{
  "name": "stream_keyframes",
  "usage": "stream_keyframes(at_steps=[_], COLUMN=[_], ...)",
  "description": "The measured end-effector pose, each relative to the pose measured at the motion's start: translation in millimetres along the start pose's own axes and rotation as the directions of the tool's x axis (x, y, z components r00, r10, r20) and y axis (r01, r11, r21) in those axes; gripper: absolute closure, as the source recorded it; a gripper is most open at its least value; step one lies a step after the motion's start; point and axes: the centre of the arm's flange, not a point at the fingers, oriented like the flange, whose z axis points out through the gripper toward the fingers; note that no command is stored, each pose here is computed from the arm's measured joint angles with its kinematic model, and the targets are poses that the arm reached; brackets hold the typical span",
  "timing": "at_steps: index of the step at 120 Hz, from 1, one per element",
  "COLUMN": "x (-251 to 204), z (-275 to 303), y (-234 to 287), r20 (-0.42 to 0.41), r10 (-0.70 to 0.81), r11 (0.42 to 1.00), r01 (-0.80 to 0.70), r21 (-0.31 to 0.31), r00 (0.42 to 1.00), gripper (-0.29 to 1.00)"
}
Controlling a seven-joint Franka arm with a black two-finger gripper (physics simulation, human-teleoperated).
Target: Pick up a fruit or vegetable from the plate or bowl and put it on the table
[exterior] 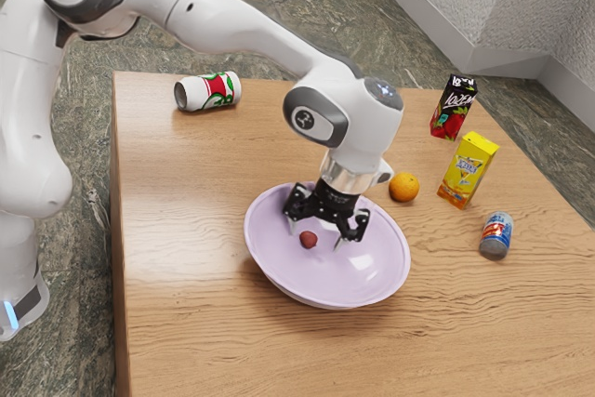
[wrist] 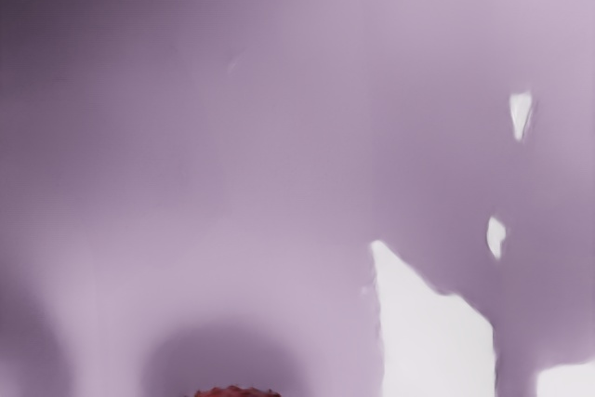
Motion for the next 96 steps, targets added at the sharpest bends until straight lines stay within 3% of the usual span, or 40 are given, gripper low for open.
stream_keyframes(at_steps=[6, 22, 43, 65, 96], x=[2.7, 3.8, 2.6, 2.0, 1.3], z=[6.0, 9.7, 9.6, 7.9, 5.9], y=[0.6, 1.6, 2.2, 2.0, 1.5], r20=[0.001, 0.006, 0.003, 0.005, 0.009], r10=[-0.005, -0.009, -0.005, 0.004, 0.022], r11=[1.0, 1.0, 1.0, 1.0, 1.0], r01=[0.005, 0.009, 0.005, -0.004, -0.022], r21=[0.009, 0.012, 0.011, 0.014, 0.017], r00=[1.0, 1.0, 1.0, 1.0, 1.0], gripper=[0.05, -0.13, -0.14, -0.03, 0.26])
